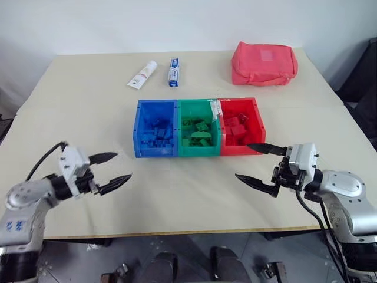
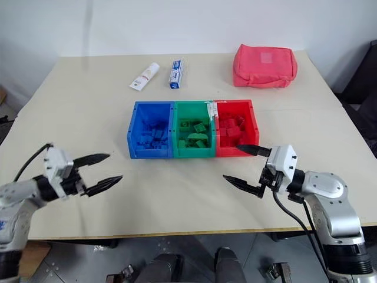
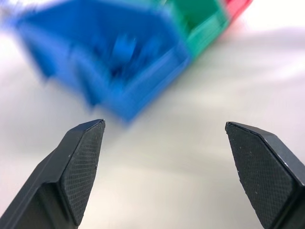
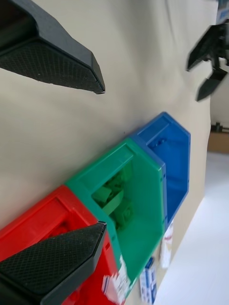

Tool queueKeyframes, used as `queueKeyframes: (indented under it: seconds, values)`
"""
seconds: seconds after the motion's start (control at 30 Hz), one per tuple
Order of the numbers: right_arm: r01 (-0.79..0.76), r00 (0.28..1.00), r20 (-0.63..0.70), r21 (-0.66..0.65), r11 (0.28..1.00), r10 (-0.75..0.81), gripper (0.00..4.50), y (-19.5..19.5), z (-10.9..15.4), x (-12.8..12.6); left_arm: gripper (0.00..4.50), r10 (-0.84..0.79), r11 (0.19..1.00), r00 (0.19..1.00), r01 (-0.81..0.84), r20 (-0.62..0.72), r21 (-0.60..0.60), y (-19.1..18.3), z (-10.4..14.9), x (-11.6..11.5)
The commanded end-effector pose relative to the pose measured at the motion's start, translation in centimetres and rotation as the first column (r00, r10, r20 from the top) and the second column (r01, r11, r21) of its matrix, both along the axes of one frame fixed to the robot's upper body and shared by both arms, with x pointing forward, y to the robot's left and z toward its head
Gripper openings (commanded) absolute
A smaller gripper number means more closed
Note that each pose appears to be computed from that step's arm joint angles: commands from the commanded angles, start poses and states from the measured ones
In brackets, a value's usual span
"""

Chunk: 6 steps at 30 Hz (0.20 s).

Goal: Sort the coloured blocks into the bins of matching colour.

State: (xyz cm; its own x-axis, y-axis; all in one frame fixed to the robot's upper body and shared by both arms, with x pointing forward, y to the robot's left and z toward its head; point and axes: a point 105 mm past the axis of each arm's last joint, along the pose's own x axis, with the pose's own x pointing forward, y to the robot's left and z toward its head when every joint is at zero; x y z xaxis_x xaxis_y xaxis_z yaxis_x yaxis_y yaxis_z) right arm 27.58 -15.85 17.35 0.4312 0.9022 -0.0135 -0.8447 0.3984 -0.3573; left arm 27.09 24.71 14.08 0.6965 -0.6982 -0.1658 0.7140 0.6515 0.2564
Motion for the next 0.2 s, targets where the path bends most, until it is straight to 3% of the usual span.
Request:
queueKeyframes:
  seconds: [0.03,0.2]
  values:
    - [-0.041,0.999,0.024,-0.015,0.999,0.042,4.5,0.47,-0.08,-0.19,4.29,0.058,0.997,0.991,-0.064,0.124,0.045,0.96,1.1,0.14]
    - [-0.025,0.999,0.028,-0.02,0.999,0.026,4.5,-0.08,-0.12,0.07,4.29,0.038,0.998,0.987,-0.045,0.154,0.044,0.0,1.44,0.48]
